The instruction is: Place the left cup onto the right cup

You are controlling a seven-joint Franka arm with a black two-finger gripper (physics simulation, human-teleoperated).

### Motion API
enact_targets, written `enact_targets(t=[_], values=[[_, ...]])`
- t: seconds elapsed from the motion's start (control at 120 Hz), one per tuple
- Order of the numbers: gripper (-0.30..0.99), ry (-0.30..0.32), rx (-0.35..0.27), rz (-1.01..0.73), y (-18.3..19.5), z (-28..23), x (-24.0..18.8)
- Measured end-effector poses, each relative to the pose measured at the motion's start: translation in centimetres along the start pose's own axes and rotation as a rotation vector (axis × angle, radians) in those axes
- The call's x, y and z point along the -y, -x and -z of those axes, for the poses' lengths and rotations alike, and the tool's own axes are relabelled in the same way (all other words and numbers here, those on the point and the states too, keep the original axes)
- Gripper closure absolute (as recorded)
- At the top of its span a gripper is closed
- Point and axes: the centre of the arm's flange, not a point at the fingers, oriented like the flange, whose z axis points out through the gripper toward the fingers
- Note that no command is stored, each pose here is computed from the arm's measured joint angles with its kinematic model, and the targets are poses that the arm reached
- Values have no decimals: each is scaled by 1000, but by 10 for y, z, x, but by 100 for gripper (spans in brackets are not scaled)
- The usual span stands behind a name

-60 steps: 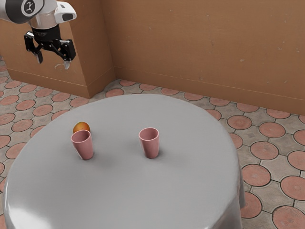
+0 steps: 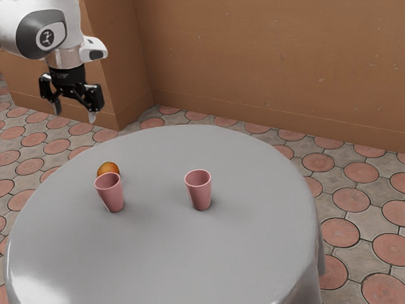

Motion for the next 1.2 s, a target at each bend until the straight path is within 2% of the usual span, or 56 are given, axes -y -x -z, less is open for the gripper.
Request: enact_targets(t=[0.425, 0.55, 1.2], values=[[0, 36, 167, 21, -1, -139, -31], [0, 45, 190, 43, -4, -170, -35], [0, 80, 56, 78, -51, -207, -54]])
